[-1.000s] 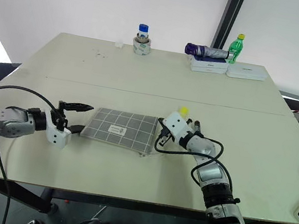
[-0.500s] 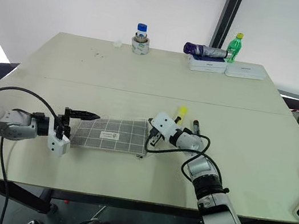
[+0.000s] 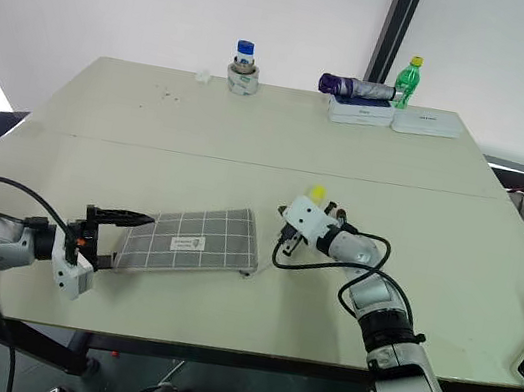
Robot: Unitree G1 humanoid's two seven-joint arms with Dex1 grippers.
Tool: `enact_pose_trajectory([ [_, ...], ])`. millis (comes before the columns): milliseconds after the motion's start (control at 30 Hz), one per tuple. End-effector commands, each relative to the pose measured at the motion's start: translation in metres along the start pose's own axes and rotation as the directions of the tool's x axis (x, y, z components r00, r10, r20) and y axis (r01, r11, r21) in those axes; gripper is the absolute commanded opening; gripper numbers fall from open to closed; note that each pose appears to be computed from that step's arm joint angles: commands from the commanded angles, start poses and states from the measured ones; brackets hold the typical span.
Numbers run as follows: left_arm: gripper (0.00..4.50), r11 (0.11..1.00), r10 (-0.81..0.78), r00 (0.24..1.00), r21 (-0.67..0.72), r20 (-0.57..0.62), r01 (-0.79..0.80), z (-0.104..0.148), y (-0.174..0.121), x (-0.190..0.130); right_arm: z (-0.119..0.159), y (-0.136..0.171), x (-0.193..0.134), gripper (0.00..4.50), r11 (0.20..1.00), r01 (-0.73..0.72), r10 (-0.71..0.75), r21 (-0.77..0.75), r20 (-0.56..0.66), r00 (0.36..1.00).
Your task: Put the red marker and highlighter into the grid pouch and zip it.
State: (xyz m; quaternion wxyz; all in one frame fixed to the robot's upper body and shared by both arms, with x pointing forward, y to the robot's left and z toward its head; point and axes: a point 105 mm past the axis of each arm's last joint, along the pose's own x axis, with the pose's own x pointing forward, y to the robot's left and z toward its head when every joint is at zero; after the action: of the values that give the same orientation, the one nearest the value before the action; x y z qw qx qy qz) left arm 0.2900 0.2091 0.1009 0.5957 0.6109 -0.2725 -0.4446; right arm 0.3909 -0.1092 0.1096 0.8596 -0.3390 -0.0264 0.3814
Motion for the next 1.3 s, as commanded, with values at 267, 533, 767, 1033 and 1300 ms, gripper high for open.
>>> enact_pose_trajectory([
  [267,4.50,0.998,-0.057,0.997,0.005,0.049,0.057,0.008,-0.005,0.009,0.012,-0.007,-0.008,0.02,1.000,0.015,-0.015,-0.003,0.034,0.999],
  [533,2.21,0.996,-0.085,0.993,-0.002,0.085,0.086,0.015,-0.011,0.011,0.005,-0.008,-0.016,0.00,1.000,0.021,-0.021,0.001,0.013,1.000],
  [767,0.05,0.995,-0.098,0.991,0.002,0.095,0.098,0.017,-0.014,0.011,0.006,-0.008,-0.015,0.00,1.000,0.024,-0.024,0.003,0.015,1.000],
  [1033,0.05,0.997,0.015,0.999,-0.072,0.043,-0.012,0.008,0.001,0.009,0.015,-0.019,-0.027,0.00,0.994,0.024,-0.033,0.108,0.076,0.997],
  [1300,0.00,0.929,0.243,0.964,-0.260,-0.108,-0.264,-0.004,0.023,0.000,0.039,-0.017,-0.062,3.42,0.951,-0.063,0.000,0.302,0.203,0.979],
])
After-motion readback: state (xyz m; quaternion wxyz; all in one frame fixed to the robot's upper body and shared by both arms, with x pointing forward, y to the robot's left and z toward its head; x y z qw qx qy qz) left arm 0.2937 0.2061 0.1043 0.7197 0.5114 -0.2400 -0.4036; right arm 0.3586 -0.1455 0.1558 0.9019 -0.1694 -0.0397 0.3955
